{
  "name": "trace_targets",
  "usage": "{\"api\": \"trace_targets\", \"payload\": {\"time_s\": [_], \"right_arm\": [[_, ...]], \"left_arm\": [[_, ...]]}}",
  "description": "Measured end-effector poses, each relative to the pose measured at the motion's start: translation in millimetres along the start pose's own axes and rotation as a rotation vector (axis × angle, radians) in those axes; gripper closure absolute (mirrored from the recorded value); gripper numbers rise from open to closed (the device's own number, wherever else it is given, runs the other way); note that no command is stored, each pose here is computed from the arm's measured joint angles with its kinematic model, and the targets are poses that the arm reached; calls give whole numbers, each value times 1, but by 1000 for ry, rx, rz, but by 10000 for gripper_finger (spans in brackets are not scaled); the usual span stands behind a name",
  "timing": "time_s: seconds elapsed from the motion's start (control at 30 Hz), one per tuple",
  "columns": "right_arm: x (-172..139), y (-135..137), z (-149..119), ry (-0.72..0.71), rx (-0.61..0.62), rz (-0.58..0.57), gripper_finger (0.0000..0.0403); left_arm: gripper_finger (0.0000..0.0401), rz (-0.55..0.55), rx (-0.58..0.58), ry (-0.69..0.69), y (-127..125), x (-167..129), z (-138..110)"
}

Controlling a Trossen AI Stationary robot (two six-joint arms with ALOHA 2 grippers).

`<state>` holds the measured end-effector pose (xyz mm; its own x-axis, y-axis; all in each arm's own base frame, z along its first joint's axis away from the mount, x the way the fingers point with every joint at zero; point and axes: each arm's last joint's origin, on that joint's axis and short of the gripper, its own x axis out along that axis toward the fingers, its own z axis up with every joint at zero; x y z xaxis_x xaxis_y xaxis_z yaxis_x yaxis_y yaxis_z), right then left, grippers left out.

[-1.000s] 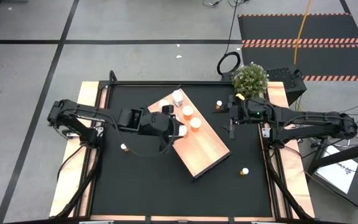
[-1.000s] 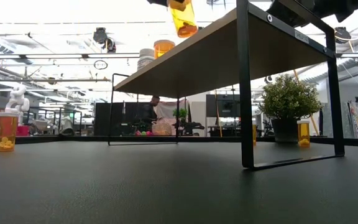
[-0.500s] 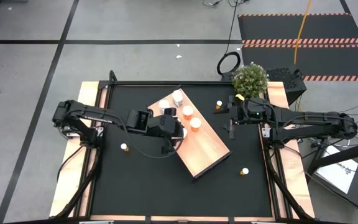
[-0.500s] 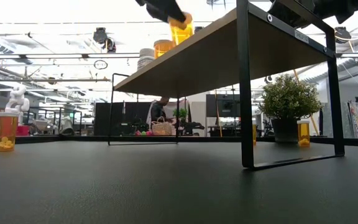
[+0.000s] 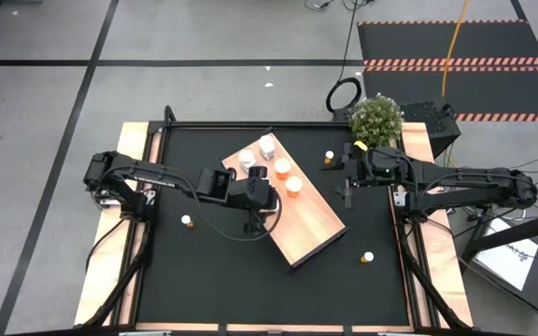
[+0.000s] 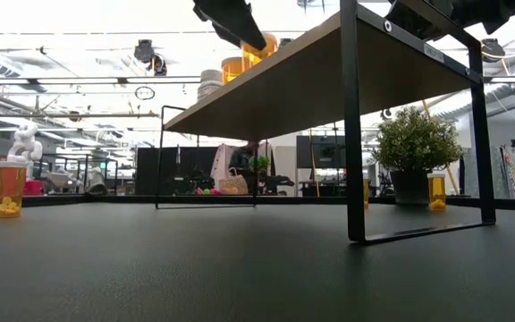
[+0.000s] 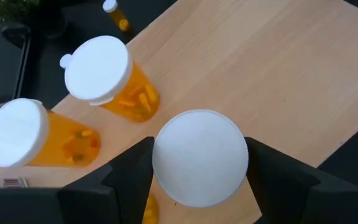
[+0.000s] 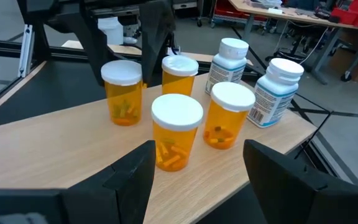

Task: Pick and place medicine bottles onto shelf by color
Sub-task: Put the orange capsule bottle on the shelf aligned with the other capsule bottles, then put the orange tablet bottle on the shelf

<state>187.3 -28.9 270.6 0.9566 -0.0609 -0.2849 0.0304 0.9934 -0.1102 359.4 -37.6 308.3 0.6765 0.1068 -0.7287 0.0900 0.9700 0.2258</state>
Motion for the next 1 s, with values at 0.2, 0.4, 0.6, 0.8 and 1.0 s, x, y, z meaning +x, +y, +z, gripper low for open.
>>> {"api": "trace_targets", "payload": {"time_s": [0.2,0.4,0.6,0.8,1.0], "right_arm": [[0,0,0,0,2,0,163],[0,0,0,0,2,0,163],[0,0,0,0,2,0,163],[0,0,0,0,2,0,163],[0,0,0,0,2,0,163]], "left_arm": [[160,50,21,0,2,0,0],[159,54,41,-7,3,0,1],[157,56,45,-7,4,0,1],[130,88,46,-10,5,0,2],[102,101,45,-21,5,0,3]]}}
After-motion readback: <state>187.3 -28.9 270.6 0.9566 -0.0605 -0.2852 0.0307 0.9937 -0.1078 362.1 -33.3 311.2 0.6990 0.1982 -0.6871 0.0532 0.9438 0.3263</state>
